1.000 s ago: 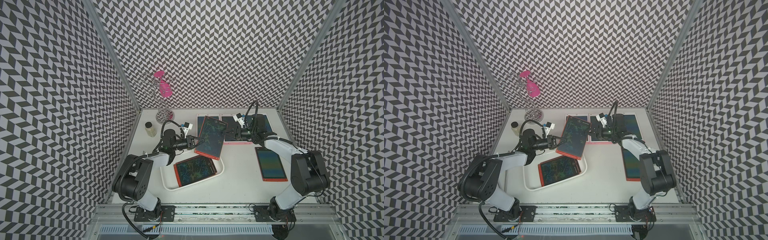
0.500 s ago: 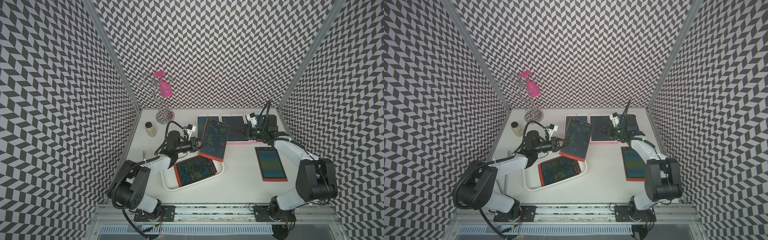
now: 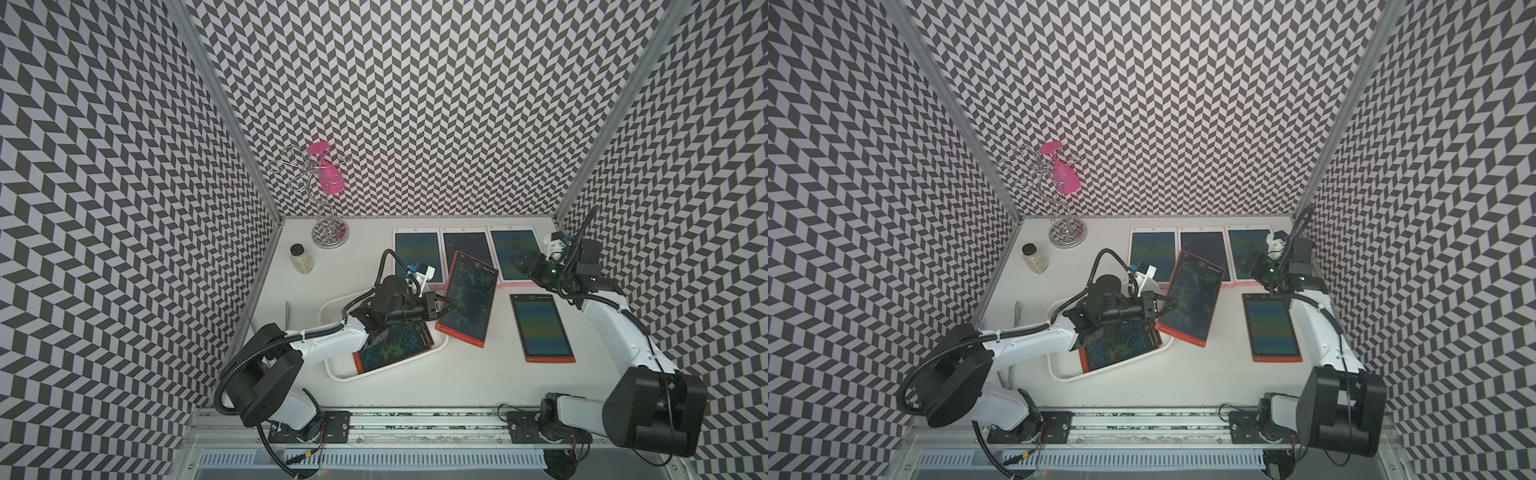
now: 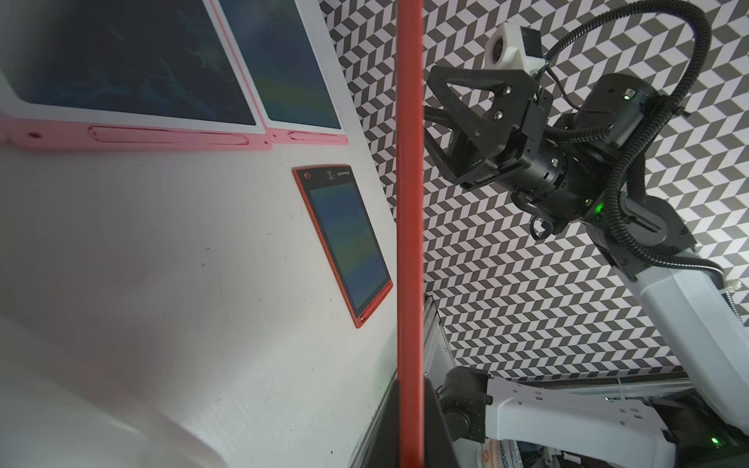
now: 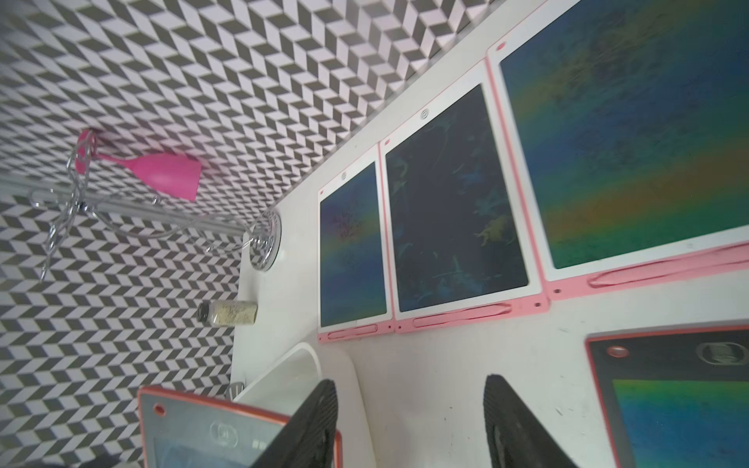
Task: Take out the writing tablet from the storage box
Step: Place the writing tablet at the center of the board.
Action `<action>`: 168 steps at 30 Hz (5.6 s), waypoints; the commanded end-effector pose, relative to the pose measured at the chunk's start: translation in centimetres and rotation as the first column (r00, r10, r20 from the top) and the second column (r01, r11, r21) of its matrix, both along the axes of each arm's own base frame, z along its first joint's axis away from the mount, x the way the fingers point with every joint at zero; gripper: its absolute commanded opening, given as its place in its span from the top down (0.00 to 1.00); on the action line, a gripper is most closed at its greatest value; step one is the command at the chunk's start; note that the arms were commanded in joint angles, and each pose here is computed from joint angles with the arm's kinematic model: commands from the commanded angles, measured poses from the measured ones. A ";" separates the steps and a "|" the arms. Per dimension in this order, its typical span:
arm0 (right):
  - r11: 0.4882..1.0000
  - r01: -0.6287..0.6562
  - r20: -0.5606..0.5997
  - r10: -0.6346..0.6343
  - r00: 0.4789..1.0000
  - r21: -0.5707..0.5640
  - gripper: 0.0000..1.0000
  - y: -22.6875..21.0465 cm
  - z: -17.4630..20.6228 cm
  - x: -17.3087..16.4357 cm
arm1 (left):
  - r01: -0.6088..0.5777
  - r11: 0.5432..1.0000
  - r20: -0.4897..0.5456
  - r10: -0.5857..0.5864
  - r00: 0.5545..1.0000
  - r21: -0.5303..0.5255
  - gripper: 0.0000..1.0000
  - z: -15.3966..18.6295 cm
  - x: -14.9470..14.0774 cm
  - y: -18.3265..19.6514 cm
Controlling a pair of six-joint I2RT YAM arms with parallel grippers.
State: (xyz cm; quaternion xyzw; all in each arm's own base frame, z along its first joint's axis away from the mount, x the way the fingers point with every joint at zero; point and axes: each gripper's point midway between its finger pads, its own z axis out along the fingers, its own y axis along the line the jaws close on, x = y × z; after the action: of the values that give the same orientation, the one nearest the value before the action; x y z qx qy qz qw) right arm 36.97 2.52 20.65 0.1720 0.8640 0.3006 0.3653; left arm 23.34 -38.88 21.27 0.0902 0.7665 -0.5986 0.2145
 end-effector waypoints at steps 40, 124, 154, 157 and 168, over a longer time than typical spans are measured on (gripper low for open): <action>0.999 0.028 0.055 -0.030 0.998 0.025 0.41 -1.5 -0.6 -1.5 | -0.245 0.941 -0.182 0.289 0.940 0.233 1.00 -11.8 0.0 -8.0; 0.998 -0.039 0.092 0.033 0.995 0.058 0.41 -0.4 -0.1 -1.4 | -0.051 0.802 -0.225 0.227 0.948 0.595 0.49 -18.9 -0.6 -11.6; 0.998 -0.037 0.094 0.032 0.995 0.054 0.41 -0.4 -0.2 -1.6 | -0.199 0.673 -0.032 0.314 0.949 0.712 0.15 -17.3 1.6 -6.0; 0.998 -0.037 0.083 0.032 0.996 0.058 0.39 -0.4 -0.6 -1.6 | -0.262 0.660 0.055 0.318 0.947 0.704 0.15 -14.6 1.9 -5.8; 0.999 -0.052 0.055 0.051 0.997 0.014 0.31 0.5 -1.7 -1.5 | -0.503 0.610 0.340 0.371 0.864 0.612 0.11 -4.2 2.2 -2.3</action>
State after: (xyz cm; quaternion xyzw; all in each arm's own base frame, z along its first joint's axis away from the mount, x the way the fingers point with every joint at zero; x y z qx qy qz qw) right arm 34.97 2.79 19.23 0.1596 0.8518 0.3353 0.3695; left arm 24.41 -43.59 14.08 0.0314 0.9225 -0.2230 0.3137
